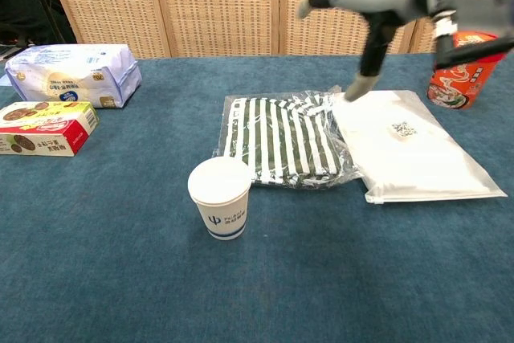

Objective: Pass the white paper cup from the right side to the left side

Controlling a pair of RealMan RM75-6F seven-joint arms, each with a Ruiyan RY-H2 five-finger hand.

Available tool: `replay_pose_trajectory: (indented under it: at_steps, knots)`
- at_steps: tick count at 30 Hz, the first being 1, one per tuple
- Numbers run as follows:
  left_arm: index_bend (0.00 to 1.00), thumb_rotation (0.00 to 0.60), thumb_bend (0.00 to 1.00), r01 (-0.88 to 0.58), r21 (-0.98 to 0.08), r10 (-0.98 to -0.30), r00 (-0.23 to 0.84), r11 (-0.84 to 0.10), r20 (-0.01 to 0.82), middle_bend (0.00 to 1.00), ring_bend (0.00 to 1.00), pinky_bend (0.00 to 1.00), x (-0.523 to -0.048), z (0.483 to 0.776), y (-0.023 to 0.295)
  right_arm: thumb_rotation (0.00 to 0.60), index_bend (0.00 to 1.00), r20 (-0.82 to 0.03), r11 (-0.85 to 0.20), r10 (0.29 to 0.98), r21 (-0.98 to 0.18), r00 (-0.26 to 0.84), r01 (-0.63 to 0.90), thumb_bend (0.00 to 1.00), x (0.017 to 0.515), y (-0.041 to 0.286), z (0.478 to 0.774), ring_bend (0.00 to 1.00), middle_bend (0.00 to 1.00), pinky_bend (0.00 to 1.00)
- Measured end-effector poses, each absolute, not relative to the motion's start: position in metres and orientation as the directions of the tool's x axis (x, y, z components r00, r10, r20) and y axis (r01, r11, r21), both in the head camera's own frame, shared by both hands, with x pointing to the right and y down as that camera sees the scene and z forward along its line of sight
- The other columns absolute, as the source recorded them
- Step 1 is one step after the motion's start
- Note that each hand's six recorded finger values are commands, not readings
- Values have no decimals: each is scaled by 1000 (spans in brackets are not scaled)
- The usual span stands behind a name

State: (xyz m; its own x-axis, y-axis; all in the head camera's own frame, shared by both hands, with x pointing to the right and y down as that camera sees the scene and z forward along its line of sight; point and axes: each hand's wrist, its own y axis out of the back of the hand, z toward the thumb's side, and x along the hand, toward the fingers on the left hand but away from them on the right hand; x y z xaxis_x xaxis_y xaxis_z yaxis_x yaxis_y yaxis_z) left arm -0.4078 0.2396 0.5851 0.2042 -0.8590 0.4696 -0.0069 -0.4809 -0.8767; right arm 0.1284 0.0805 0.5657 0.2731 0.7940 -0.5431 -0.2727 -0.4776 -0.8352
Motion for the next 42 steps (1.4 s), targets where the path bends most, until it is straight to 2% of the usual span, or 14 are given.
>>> replay_pose_trajectory:
  at_steps: [3,8,12,18,24,27,32,42]
  knots:
    - [0,600,0,-2,-878,-859,205,-479,469,0,0,0,-406,587,240,600,0,-498,-458,841,-863,211,-212,105,176,72,554,0,0,0]
    - [0,600,0,-10,-870,-850,216,-493,480,0,0,0,-401,592,241,600,0,-453,-448,876,-891,163,-72,105,242,85,553,0,0,0]
    - [0,600,0,-56,-860,-846,225,-507,483,0,0,0,-397,593,240,600,0,-432,-438,893,-899,126,17,105,306,118,562,0,0,0]
    - [0,600,0,-62,-867,-850,241,-495,468,0,0,0,-387,591,228,600,0,-414,-416,908,-909,61,22,105,381,176,578,0,0,0]
    - [0,600,0,-78,-852,-832,276,-518,481,0,0,0,-367,588,213,600,0,-374,-375,927,-927,43,19,105,403,214,585,0,0,0]
    - [35,600,12,-91,-838,-816,306,-538,491,0,0,0,-351,586,201,600,0,-344,-345,938,-938,37,26,105,407,223,583,0,0,0]
    - [107,600,41,-94,-800,-770,358,-592,528,0,0,0,-317,587,179,600,0,-318,-319,948,-946,29,58,106,417,227,580,0,0,0]
    - [108,600,52,-57,-689,-659,358,-722,661,0,0,0,-269,607,141,600,0,-255,-254,967,-959,2,123,106,434,225,562,0,0,0]
